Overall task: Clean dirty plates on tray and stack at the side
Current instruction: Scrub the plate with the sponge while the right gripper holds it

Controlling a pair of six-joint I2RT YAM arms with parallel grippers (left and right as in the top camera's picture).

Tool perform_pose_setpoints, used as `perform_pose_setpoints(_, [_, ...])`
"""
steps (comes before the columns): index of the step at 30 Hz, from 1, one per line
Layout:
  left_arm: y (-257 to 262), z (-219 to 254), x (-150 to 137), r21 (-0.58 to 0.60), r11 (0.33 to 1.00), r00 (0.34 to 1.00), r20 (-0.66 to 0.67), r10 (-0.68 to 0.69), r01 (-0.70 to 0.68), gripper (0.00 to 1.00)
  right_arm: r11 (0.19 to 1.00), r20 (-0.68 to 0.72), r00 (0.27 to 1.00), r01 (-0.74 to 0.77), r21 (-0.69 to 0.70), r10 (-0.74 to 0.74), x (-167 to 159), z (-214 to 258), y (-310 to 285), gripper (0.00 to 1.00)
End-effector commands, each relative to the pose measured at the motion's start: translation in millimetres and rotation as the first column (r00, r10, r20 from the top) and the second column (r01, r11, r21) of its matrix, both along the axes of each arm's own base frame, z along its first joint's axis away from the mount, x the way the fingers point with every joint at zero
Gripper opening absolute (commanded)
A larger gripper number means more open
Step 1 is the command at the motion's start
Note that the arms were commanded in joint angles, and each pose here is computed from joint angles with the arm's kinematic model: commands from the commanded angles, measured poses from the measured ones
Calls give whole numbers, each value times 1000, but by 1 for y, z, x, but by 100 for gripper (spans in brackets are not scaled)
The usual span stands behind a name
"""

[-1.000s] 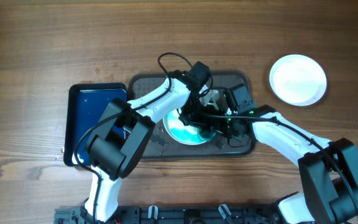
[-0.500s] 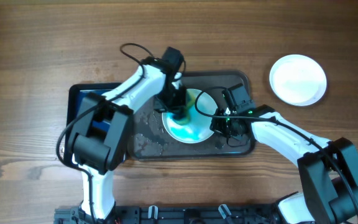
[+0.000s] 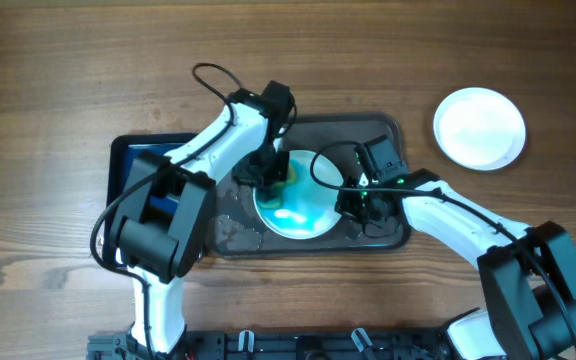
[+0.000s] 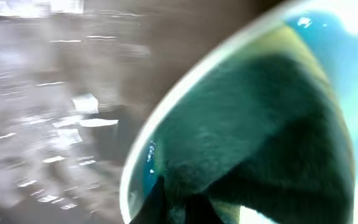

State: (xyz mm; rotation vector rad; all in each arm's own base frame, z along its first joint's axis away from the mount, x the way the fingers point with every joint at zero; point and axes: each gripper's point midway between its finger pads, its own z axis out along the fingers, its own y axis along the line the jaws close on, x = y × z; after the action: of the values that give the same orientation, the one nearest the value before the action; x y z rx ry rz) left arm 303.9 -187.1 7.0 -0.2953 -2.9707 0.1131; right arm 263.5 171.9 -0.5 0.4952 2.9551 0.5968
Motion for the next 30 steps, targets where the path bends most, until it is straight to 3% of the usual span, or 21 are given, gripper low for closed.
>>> perform_pose_setpoints(1, [-66,-17,-51,-269,944,965,-125,-231,191,4,995,-16,1000,15,-96,-17,-5,-16,-21,5])
perform_pose_setpoints(5, [-97,-8,-62,-400,896,957,-127,-262,193,4,995,-20,1000,15,-100,-17,-6,-17,-22,5])
perform_pose_setpoints(7, [-113,3,-69,-516,833,943,-129,-306,200,4,995,-21,1000,15,-99,-17,-6,-17,-22,5])
perform_pose_setpoints(11, [-115,3,-64,-526,827,947,-115,-299,198,4,995,-22,1000,15,-100,-17,-6,-17,-22,5])
perform_pose_setpoints(15, [-72,-18,-32,-286,956,990,-105,-95,62,4,995,-26,1000,14,-102,-17,-7,-17,-22,5])
perform_pose_setpoints(17, [-41,-25,-13,-145,988,996,-74,44,-55,4,995,-26,1000,12,-102,-15,-7,-17,-22,5])
perform_pose_setpoints(20, [24,-31,12,98,964,969,22,248,-249,4,995,-26,1000,6,-103,-9,-7,-17,-22,5])
perform_pose_setpoints(22, [54,-30,20,171,941,956,55,288,-293,4,995,-24,1000,4,-104,-7,-7,-17,-22,5])
perform_pose_setpoints(30, [101,-24,36,319,886,940,177,293,-337,4,994,-23,1000,-2,-105,-1,-7,-17,-23,5])
